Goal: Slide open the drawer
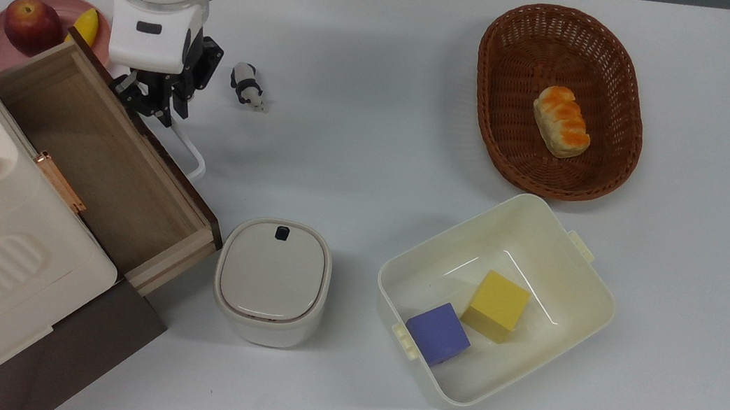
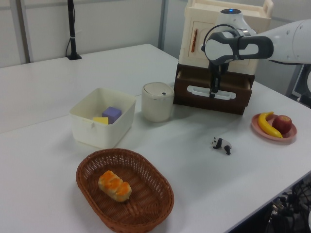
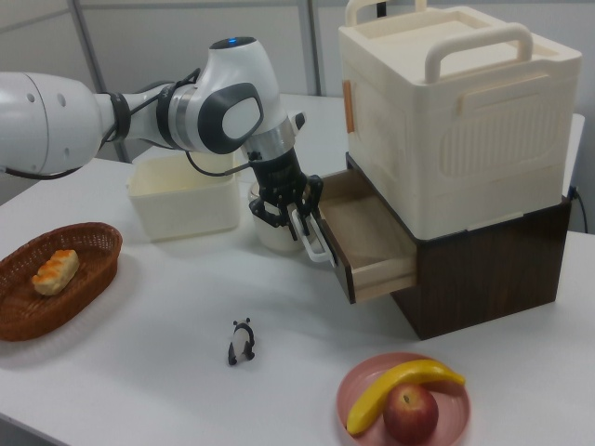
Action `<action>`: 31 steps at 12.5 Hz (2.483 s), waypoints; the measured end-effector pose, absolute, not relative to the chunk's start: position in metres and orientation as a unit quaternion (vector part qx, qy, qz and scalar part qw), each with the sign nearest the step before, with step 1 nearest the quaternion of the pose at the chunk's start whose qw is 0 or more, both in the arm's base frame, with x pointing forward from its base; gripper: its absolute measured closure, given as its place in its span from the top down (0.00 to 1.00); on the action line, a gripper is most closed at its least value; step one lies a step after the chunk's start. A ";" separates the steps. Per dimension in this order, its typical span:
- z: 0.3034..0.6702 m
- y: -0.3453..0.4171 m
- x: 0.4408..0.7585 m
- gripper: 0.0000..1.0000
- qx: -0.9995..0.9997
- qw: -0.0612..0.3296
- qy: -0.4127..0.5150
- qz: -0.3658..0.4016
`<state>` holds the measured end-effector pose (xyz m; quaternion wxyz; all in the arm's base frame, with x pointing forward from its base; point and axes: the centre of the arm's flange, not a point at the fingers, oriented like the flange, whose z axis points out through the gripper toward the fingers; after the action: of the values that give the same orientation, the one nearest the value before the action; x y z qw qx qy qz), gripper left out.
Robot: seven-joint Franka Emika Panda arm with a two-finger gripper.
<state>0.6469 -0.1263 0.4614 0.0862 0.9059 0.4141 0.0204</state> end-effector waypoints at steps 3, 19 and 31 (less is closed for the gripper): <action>0.466 -0.127 0.647 0.21 0.907 0.088 0.412 0.024; 0.592 -0.035 0.585 0.72 0.996 0.016 0.084 0.000; 0.613 -0.037 0.586 1.00 0.996 -0.008 -0.082 0.024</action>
<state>0.5860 -0.0369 0.6132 -0.0078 0.9963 -0.0818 0.0237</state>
